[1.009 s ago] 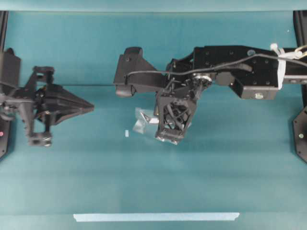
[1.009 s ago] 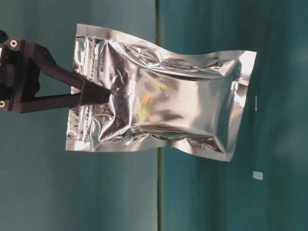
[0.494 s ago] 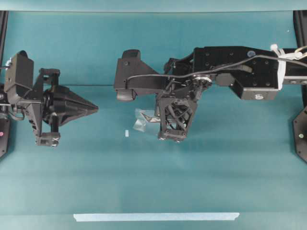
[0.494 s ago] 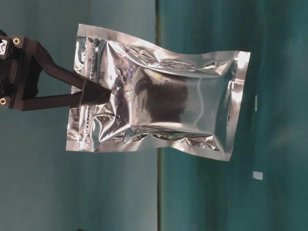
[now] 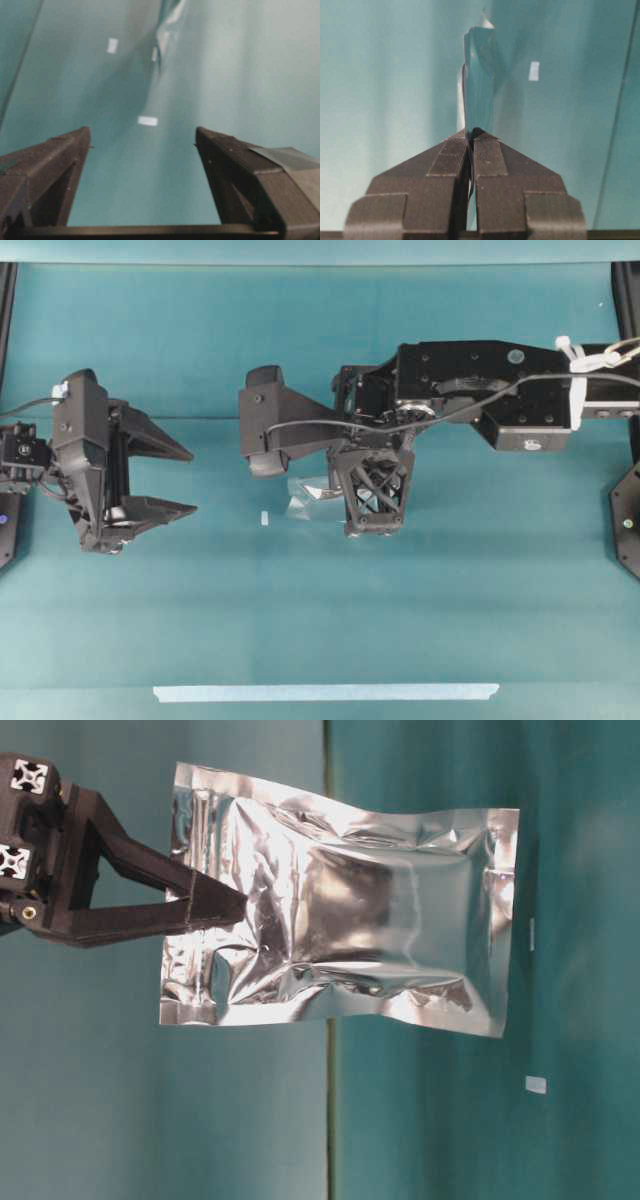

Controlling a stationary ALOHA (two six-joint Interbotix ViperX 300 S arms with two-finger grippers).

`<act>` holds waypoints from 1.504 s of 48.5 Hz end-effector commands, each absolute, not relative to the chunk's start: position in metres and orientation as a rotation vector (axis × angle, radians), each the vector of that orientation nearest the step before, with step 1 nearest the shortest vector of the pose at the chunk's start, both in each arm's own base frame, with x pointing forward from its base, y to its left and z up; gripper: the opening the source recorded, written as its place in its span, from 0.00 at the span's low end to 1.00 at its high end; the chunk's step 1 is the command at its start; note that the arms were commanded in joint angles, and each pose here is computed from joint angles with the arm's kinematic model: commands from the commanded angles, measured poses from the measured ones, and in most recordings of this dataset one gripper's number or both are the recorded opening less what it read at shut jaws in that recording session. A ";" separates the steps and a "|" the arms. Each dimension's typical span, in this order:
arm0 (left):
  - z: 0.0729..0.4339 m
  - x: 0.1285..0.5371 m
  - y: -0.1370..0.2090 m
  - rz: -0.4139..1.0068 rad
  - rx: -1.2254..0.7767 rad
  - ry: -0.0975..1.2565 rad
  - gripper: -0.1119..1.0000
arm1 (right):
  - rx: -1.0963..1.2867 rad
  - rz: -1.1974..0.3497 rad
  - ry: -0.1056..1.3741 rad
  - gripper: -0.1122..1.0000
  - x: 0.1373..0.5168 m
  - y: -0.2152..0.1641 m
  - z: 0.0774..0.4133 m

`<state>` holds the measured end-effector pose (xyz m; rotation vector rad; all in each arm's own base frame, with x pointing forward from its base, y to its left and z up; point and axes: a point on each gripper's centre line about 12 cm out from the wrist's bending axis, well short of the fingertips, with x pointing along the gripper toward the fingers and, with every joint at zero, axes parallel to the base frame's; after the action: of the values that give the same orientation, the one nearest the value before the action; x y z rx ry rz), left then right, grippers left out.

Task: Hand over the silver zip bag and make it stand upright.
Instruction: 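Move the open left gripper toward the hanging bag, then close the left gripper on the bag's lower edge beside the right gripper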

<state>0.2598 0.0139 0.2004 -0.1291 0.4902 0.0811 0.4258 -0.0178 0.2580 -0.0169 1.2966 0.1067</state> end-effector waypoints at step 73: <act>0.141 0.326 -0.002 0.017 -0.101 0.474 0.93 | -0.149 0.155 1.272 0.12 0.439 -0.015 0.245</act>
<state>0.3130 -0.0009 0.1397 -0.1016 0.5168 0.0219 0.4370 -0.0164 0.2384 -0.1336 1.3002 0.1496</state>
